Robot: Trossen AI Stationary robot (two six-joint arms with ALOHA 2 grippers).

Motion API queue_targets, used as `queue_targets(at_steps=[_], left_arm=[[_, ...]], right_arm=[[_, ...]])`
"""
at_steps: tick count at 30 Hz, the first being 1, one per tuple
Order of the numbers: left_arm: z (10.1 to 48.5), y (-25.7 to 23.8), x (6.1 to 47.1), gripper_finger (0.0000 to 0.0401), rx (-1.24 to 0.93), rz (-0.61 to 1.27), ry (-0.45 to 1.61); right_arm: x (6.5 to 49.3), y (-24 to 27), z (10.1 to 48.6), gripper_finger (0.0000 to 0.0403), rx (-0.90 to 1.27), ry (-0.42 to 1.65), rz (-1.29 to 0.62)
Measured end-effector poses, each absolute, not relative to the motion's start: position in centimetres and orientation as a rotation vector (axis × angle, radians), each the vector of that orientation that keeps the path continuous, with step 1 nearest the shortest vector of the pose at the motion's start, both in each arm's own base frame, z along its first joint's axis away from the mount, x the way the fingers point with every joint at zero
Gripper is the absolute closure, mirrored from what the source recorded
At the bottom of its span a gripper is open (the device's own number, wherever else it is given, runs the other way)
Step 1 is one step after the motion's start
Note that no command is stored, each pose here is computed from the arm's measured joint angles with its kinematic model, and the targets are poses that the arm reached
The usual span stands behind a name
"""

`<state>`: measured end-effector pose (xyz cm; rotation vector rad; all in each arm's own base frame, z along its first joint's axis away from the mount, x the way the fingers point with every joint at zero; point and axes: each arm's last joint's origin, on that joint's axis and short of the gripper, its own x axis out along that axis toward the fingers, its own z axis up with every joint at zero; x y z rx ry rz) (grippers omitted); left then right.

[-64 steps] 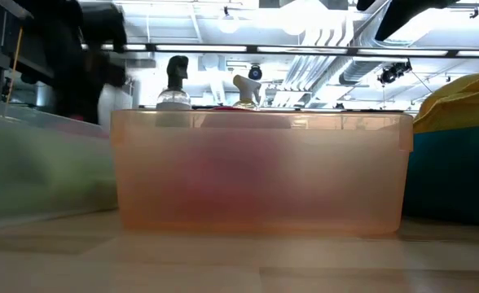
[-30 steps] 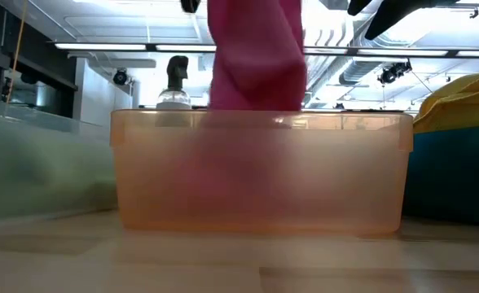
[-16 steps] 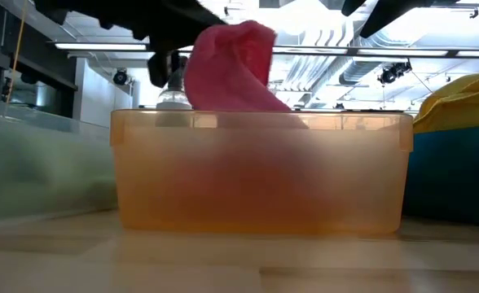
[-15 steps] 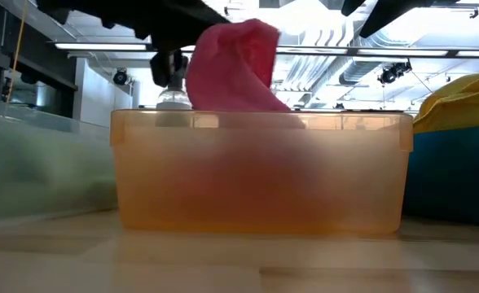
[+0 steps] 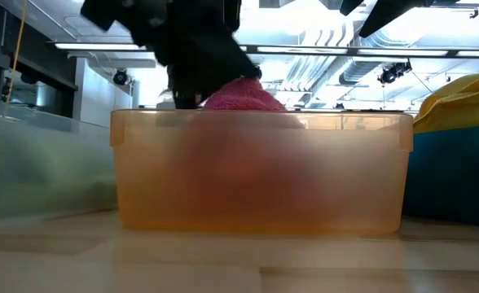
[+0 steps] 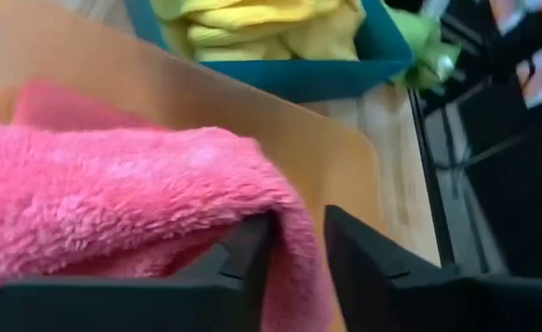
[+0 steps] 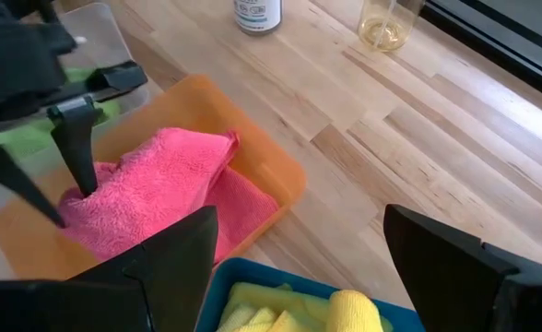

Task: Sort microfiber towel by color & place in baskets
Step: Put the pink microfiber cloth into the orange bin, then put the left green microfiber cloth into the transparent bin

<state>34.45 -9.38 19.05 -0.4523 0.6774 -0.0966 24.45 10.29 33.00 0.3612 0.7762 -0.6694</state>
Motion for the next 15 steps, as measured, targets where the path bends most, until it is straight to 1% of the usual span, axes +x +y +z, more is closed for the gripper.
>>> queue_targets(at_steps=[5, 9, 12, 15], left_arm=[[22.0, -8.9, 34.9, 0.0231, -0.33, -0.088, 0.801], [25.5, -8.2, 34.1, 0.0184, -0.24, -0.079, 0.921], [27.9, -7.8, 32.3, 0.0165, -0.251, -0.039, 1.031], [29.3, -8.5, 29.6, 0.0161, -0.288, -0.006, 1.115]], right_arm=[[24.4, 10.3, 33.0, 0.0096, 0.358, 0.778, -0.67], [24.4, 10.3, 33.0, 0.0096, 0.353, 0.781, -0.67], [24.4, 10.3, 33.0, 0.0096, 0.348, 0.783, -0.669], [24.3, 10.2, 33.0, 0.0096, 0.342, 0.788, -0.67]])
